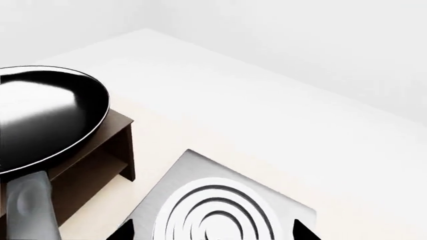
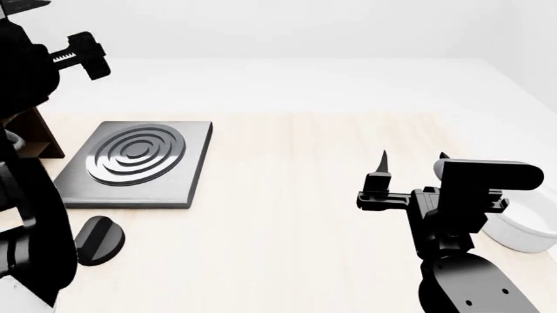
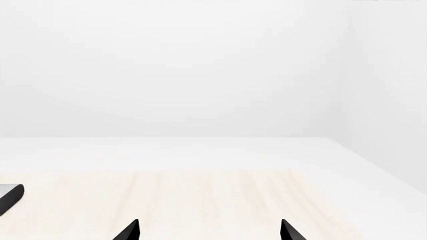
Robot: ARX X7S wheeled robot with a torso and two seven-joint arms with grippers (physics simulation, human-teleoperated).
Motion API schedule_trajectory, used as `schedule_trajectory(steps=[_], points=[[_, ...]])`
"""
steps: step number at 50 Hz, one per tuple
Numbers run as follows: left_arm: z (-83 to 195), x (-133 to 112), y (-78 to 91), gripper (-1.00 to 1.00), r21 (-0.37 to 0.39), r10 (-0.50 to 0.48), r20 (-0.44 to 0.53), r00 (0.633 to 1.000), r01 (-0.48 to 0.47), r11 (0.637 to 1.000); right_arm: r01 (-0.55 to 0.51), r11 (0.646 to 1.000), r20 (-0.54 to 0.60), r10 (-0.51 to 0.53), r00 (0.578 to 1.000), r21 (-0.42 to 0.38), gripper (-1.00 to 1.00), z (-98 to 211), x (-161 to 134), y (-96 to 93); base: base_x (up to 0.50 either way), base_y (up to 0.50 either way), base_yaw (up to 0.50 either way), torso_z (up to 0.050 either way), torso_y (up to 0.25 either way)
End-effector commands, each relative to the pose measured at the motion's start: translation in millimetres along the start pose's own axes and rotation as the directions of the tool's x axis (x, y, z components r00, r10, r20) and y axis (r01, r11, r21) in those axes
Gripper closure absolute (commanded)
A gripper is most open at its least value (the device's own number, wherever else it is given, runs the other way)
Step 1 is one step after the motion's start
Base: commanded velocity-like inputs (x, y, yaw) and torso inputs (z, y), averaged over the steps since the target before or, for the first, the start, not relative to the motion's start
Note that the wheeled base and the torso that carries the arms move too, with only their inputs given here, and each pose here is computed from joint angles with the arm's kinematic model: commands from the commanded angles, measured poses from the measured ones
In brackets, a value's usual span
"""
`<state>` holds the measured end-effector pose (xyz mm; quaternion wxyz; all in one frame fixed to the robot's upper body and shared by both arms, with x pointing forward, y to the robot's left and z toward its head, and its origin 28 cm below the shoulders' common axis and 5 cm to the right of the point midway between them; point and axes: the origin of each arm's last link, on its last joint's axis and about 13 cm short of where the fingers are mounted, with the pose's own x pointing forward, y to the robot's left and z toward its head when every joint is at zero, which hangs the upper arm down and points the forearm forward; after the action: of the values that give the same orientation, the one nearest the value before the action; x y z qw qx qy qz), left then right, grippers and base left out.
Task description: Put the frying pan on top of the cabinet.
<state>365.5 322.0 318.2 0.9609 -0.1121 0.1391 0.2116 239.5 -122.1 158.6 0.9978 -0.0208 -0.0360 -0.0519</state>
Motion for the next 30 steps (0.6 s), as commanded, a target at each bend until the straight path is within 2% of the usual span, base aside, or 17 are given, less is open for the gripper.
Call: schedule_trajectory(steps=[1, 3, 5, 7, 8, 9, 11, 12, 15, 17, 18, 22, 30], points=[[-80, -96, -13.6, -1.00, 0.211, -0.434, 0.172, 0.884, 0.397, 0.893, -0.001, 1.000, 0.006, 0.001, 1.000, -0.001, -1.00, 1, -2, 0.2, 0.00, 0.00, 0.00, 0.000, 0.000], [-99, -108, -15.5, -1.00, 0.256, -0.525, 0.115, 0.843, 0.486, 0.836, -0.003, 1.000, 0.006, 0.003, 1.000, -0.003, -1.00, 1, -2, 0.9, 0.00, 0.00, 0.00, 0.000, 0.000], [-120, -116, -15.8, -1.00, 0.275, -0.572, 0.096, 0.815, 0.530, 0.802, -0.005, 1.000, 0.009, 0.005, 1.000, -0.003, -1.00, 2, -3, 0.8, 0.00, 0.00, 0.00, 0.000, 0.000], [-139, -118, -16.9, -1.00, 0.272, -0.593, 0.100, 0.799, 0.551, 0.789, -0.006, 1.000, 0.014, 0.006, 1.000, -0.003, -1.00, 3, -4, 0.7, 0.00, 0.00, 0.00, 0.000, 0.000], [-139, -117, -16.9, -1.00, 0.272, -0.593, 0.100, 0.799, 0.551, 0.789, -0.006, 1.000, 0.014, 0.006, 1.000, -0.003, -1.00, 3, -4, 0.7, 0.00, 0.00, 0.00, 0.000, 0.000], [-153, -119, -16.2, -1.00, 0.284, -0.623, 0.080, 0.778, 0.582, 0.762, -0.008, 1.000, 0.017, 0.008, 1.000, -0.001, -1.00, 4, -5, 0.6, 0.00, 0.00, 0.00, 0.000, 0.000], [-161, -121, -15.2, -1.00, 0.279, -0.623, 0.097, 0.776, 0.579, 0.766, -0.009, 1.000, 0.019, 0.009, 1.000, -0.003, -1.00, 4, -5, 0.8, 0.00, 0.00, 0.00, 0.000, 0.000], [-165, -122, -14.9, -1.00, 0.257, -0.641, 0.080, 0.763, 0.606, 0.753, -0.009, 1.000, 0.019, 0.009, 1.000, -0.002, -1.00, 4, -5, 0.8, 0.00, 0.00, 0.00, 0.000, 0.000], [-178, -120, -15.0, -1.00, 0.236, -0.651, 0.060, 0.757, 0.623, 0.746, -0.013, 1.000, 0.018, 0.013, 1.000, -0.006, -1.00, 4, -5, 1.2, 0.00, 0.00, 0.00, 0.000, 0.000], [-185, -116, -15.6, -1.00, 0.250, -0.635, 0.083, 0.768, 0.601, 0.759, -0.014, 1.000, 0.021, 0.014, 1.000, -0.007, -1.00, 4, -5, 1.2, 0.00, 0.00, 0.00, 0.000, 0.000], [-190, -113, -15.6, -1.00, 0.226, -0.639, 0.060, 0.766, 0.614, 0.757, -0.015, 1.000, 0.023, 0.015, 1.000, -0.008, -1.00, 5, -6, 1.2, 0.00, 0.00, 0.00, 0.000, 0.000], [-193, -109, -16.8, -1.00, 0.250, -0.633, 0.077, 0.770, 0.600, 0.760, -0.018, 1.000, 0.028, 0.018, 0.999, -0.009, -1.00, 5, -7, 1.2, 0.00, 0.00, 0.00, 0.000, 0.000], [-195, -107, -16.4, -1.00, 0.250, -0.639, 0.062, 0.766, 0.608, 0.753, -0.022, 1.000, 0.027, 0.023, 0.999, -0.022, -1.00, 4, -6, 3.0, 0.00, 0.00, 0.00, 0.000, 0.000]])
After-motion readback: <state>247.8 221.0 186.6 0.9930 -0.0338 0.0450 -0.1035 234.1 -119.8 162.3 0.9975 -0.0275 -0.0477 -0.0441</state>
